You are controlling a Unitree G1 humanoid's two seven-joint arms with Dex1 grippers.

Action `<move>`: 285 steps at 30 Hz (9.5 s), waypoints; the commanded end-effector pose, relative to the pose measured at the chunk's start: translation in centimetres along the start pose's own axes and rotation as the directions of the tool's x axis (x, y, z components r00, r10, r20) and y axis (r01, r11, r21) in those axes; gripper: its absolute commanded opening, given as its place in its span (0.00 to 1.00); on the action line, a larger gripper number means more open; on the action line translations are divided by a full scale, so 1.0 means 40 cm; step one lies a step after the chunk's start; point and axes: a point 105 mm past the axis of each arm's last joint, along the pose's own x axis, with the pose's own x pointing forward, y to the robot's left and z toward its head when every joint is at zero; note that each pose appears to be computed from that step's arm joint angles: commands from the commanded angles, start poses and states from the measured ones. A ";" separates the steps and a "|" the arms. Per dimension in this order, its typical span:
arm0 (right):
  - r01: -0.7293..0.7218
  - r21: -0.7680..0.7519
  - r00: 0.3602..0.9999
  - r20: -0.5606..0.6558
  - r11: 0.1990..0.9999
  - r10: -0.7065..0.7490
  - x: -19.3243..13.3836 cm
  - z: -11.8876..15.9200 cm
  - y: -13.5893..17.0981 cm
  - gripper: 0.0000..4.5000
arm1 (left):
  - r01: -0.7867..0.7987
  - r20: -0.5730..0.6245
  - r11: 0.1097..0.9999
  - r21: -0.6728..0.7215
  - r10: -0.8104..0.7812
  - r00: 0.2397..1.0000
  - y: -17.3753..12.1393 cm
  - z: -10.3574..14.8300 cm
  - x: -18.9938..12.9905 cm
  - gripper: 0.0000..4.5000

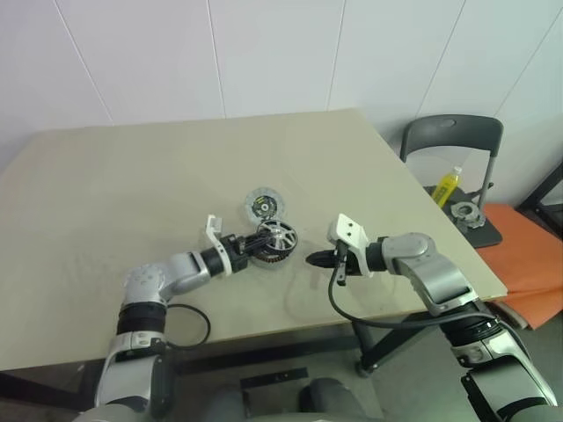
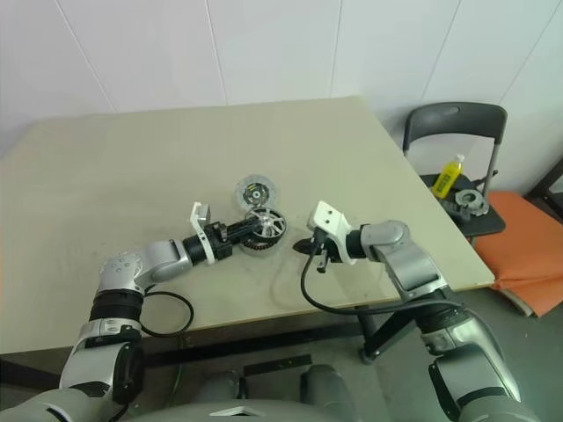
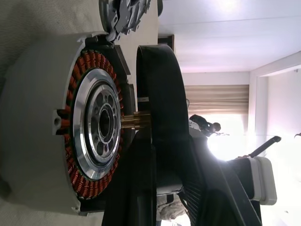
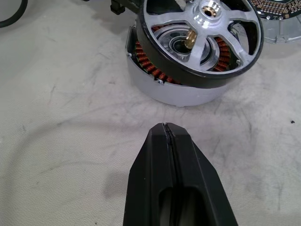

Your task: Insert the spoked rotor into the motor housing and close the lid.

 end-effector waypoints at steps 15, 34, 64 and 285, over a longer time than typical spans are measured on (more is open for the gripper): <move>0.024 -0.034 0.999 0.049 0.999 -0.022 -0.011 0.038 -0.012 0.00 | 0.020 0.041 1.000 0.018 -0.021 0.999 0.001 0.024 -0.031 0.10; 0.031 -0.031 0.998 0.052 0.999 -0.029 -0.009 0.036 -0.009 0.00 | -0.015 0.009 1.000 0.004 0.015 1.000 0.035 0.006 -0.015 0.10; 0.040 -0.032 0.998 0.056 0.999 -0.038 0.002 0.036 -0.012 0.00 | -0.151 -0.067 0.919 0.364 0.188 0.980 -0.061 0.034 -0.011 0.59; -0.219 -0.094 0.975 -0.069 0.971 0.213 0.118 0.267 -0.079 0.01 | -0.197 0.195 -0.032 0.980 -0.069 0.978 -0.022 0.064 -0.172 0.00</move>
